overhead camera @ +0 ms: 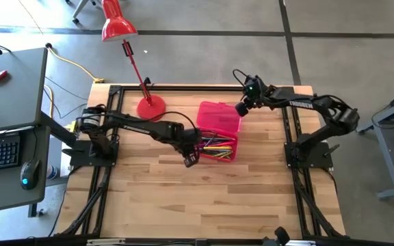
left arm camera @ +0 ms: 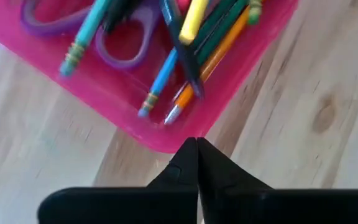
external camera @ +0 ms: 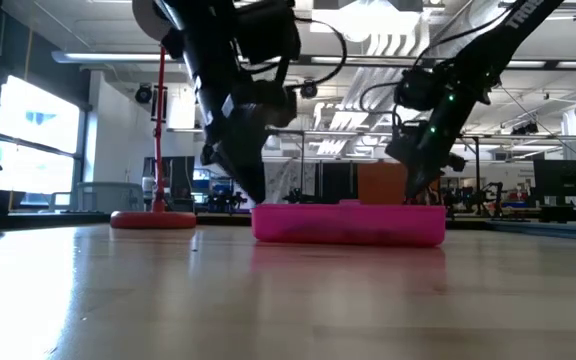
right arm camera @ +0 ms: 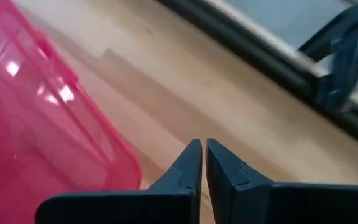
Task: Pick & place school supplies into a supply box
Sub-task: Close the red supply box
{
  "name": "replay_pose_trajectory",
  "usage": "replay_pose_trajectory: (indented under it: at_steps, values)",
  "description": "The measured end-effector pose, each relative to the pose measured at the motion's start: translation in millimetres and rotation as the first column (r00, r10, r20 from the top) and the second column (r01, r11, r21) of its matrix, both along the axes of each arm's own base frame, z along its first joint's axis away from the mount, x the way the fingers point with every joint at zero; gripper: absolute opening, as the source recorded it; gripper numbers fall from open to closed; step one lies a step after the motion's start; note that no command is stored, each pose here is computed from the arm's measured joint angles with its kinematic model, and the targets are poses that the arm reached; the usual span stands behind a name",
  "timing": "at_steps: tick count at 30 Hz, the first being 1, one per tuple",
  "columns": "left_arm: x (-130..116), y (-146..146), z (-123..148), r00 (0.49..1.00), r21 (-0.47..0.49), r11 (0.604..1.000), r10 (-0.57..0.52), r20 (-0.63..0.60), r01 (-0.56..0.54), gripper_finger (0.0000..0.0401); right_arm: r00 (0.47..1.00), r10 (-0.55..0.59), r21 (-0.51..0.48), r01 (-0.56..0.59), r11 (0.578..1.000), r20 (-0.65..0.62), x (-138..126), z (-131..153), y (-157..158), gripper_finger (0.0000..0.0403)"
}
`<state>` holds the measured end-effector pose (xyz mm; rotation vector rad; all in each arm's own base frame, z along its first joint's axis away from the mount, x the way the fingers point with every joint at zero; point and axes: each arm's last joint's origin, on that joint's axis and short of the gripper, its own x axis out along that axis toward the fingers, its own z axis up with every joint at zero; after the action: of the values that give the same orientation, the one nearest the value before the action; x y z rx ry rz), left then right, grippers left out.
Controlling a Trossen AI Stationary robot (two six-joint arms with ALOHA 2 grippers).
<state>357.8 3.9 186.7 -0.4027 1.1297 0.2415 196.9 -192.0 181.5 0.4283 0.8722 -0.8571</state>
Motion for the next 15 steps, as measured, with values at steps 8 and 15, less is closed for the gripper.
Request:
replay_pose_trajectory:
  at_steps: [8, 15]
  values:
    - [5, 6, -3, 0.999, 0.025, 0.999, 0.022, 0.029, -0.023, 0.001, 0.999, 0.029, 0.108, -0.025, 0.994, -0.037, 6, -30, -7, 0.0]
    - [4, 8, -3, 0.999, 0.028, 0.999, 0.029, 0.024, -0.029, 0.0022, 0.998, 0.067, 0.149, -0.068, 0.986, 0.012, 10, -36, -8, 0.0]
